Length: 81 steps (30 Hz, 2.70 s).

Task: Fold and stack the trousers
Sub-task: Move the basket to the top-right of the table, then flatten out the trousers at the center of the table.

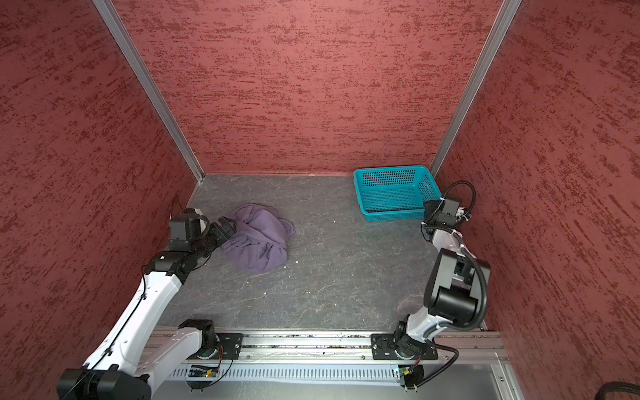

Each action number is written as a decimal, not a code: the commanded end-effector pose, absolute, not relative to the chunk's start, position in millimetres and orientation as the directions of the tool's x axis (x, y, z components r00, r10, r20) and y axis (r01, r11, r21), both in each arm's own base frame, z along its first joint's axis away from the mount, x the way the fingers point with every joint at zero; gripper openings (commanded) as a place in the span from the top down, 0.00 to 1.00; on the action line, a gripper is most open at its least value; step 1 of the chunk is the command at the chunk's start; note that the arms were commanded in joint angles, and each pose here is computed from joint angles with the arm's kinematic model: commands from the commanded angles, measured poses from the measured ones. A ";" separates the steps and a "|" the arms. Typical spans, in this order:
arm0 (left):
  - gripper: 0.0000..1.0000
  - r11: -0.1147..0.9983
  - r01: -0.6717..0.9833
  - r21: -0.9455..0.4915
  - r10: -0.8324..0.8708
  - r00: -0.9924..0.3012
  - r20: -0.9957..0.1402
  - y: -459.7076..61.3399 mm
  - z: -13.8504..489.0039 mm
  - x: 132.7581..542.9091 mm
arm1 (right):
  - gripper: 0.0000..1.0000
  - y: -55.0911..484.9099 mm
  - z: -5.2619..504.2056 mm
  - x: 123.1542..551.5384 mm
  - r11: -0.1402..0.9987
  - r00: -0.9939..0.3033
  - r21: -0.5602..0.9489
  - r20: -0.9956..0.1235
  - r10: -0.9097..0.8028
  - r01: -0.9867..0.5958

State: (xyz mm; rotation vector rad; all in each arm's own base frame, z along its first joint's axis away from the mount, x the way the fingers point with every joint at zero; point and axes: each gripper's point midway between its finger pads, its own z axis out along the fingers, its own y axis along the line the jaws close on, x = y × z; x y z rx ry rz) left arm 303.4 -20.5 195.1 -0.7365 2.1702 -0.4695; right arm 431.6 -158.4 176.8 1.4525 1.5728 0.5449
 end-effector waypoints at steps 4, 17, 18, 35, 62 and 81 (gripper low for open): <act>0.00 0.777 -0.371 -0.508 -0.619 -0.598 -0.510 -28.5 170.7 292.8 | 0.31 -109.9 252.3 391.8 0.590 0.067 0.659 -0.691 0.720 0.466; 0.00 0.839 -0.221 -0.497 -0.450 -0.795 -0.407 -138.4 108.5 352.0 | 0.22 -16.2 231.9 336.0 0.819 -0.153 0.455 -0.835 0.529 0.349; 0.01 0.839 -0.217 -0.499 -0.440 -0.810 -0.387 -146.0 102.8 353.7 | 0.22 -16.9 233.9 333.0 0.823 -0.149 0.452 -0.839 0.523 0.345; 1.00 0.674 0.548 -0.495 -0.188 -0.520 -0.833 -275.3 444.2 337.2 | 0.20 -7.5 232.4 340.3 0.829 -0.166 0.459 -0.834 0.526 0.320; 0.01 0.834 -0.178 -0.522 -0.496 -0.656 -0.568 -62.9 247.4 334.0 | 0.20 3.8 222.2 332.9 0.848 -0.226 0.444 -0.829 0.511 0.289; 0.01 0.912 0.402 -0.074 0.380 -0.901 -0.208 -218.1 91.2 191.6 | 0.19 39.4 228.8 354.5 0.859 -0.280 0.471 -0.813 0.511 0.201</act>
